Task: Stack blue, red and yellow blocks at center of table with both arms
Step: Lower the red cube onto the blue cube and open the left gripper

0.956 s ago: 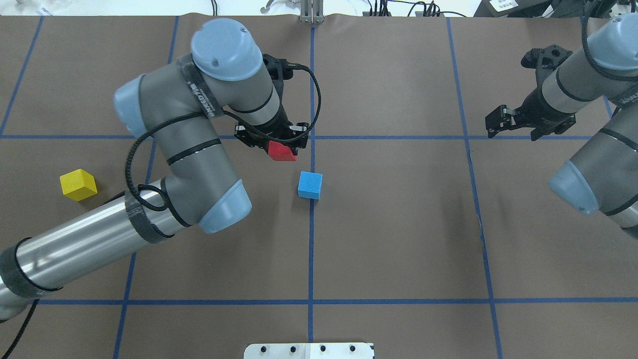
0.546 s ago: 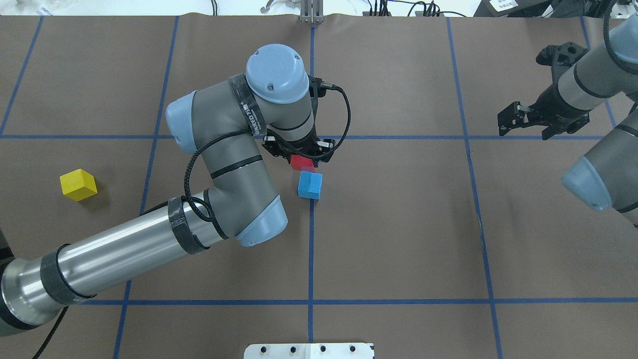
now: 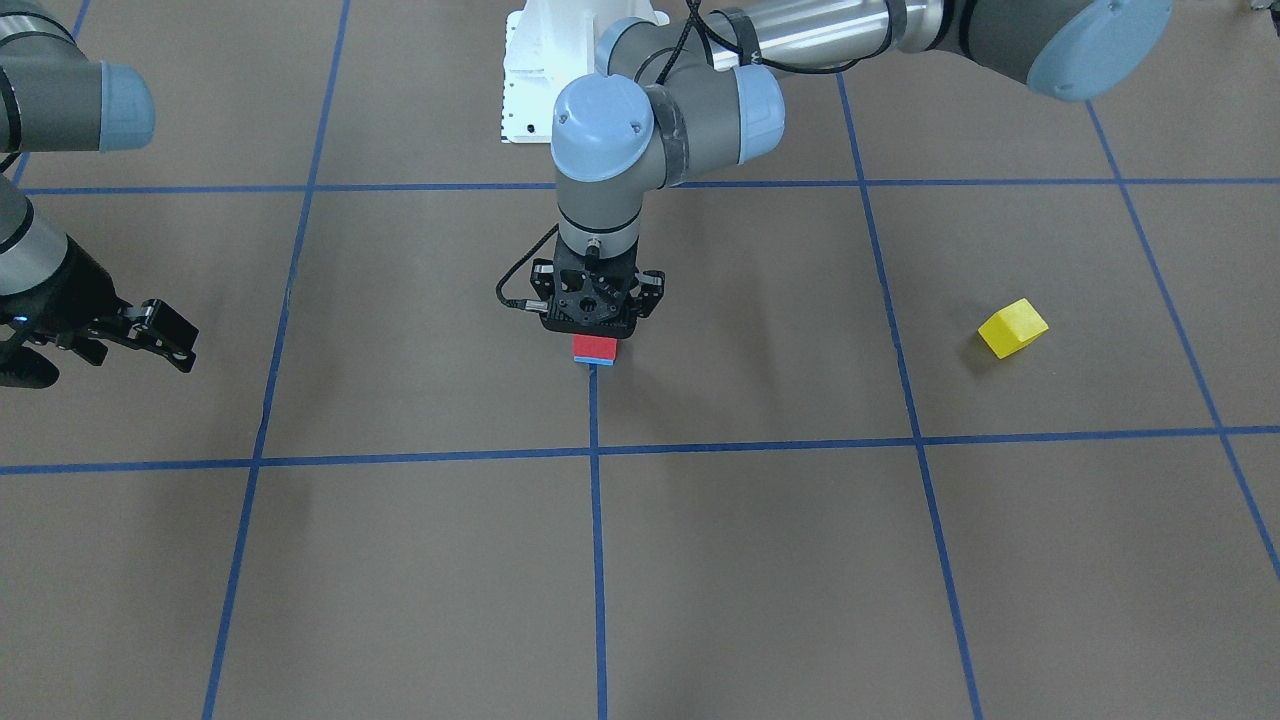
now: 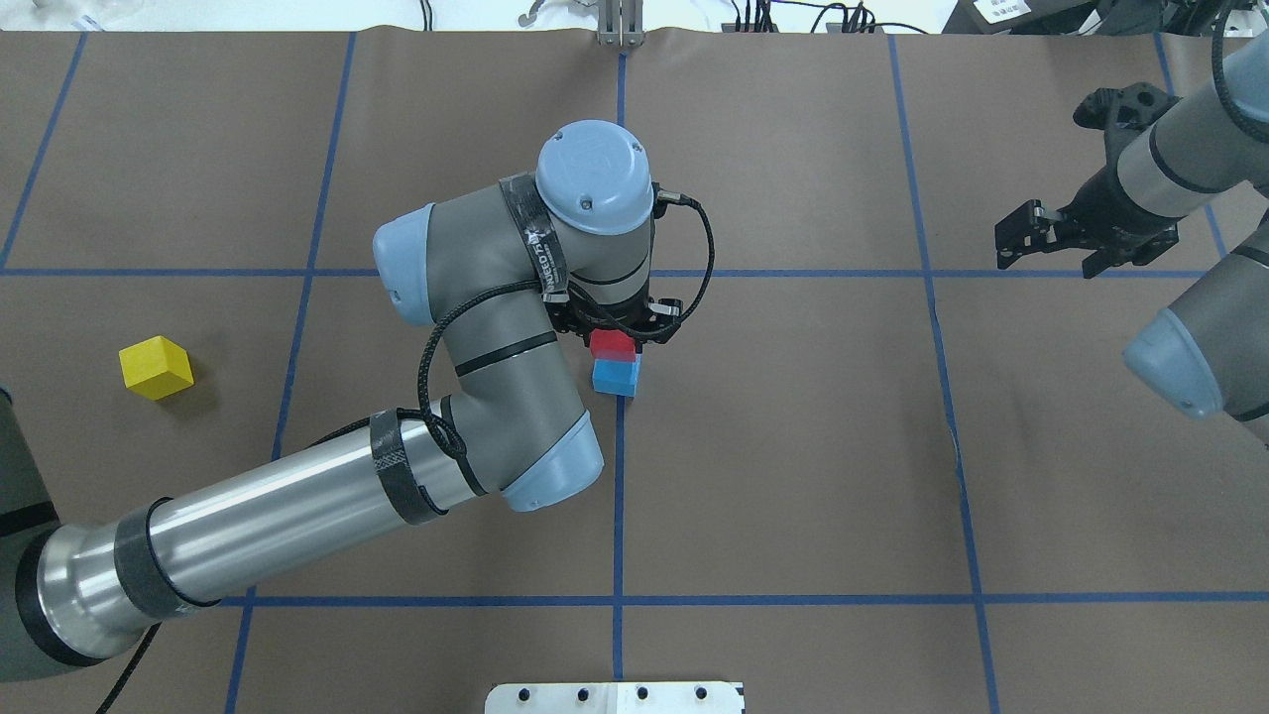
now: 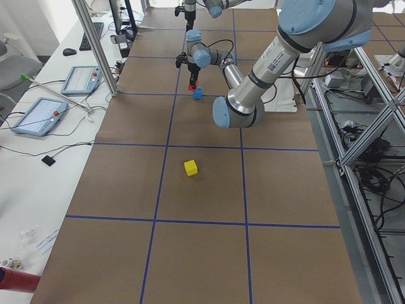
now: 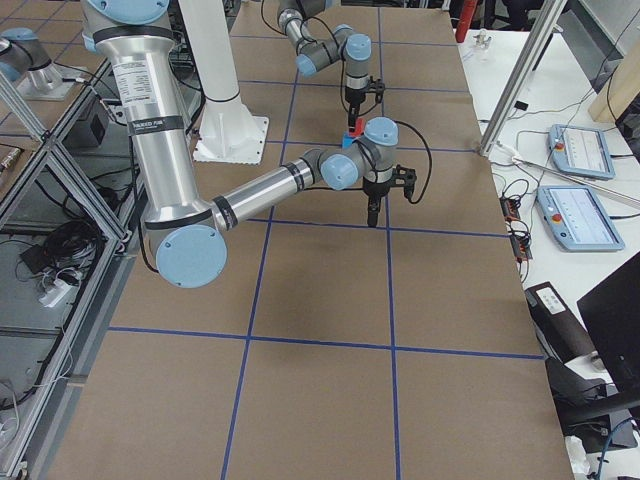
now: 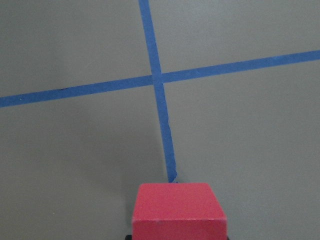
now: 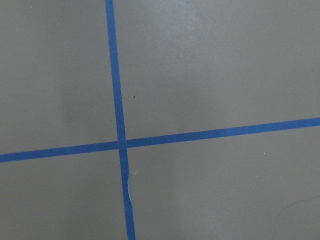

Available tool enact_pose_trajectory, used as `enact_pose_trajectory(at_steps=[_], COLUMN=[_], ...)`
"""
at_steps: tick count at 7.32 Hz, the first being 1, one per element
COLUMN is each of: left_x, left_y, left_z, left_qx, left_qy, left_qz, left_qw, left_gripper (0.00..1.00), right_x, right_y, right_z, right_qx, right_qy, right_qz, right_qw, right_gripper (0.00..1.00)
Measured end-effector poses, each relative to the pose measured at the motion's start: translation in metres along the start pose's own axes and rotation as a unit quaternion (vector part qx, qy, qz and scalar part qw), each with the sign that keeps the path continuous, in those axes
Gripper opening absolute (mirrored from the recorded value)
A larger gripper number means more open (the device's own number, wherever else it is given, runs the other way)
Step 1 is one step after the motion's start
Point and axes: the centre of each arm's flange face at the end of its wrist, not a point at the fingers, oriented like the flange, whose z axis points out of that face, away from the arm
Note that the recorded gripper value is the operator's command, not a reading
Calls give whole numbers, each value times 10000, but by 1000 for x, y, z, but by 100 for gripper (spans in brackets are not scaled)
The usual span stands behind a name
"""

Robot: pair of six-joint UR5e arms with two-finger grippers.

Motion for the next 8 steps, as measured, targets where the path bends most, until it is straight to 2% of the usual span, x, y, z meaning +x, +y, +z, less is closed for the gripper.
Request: enact_pose_trajectory(at_steps=[4,8], left_x=[9,11], left_y=[12,16], left_z=[9,9], left_qx=[-163,-172], left_qy=[-129,-120], left_qz=[-21,44], left_qw=[9998,9998], left_gripper=[0,0], right_x=[-1,-1], right_y=[0,0], right_z=[1,1], right_qx=[-7,-12], right_qy=[1,3], right_qz=[18,22], right_qw=[10000,10000], right_gripper=[100,100])
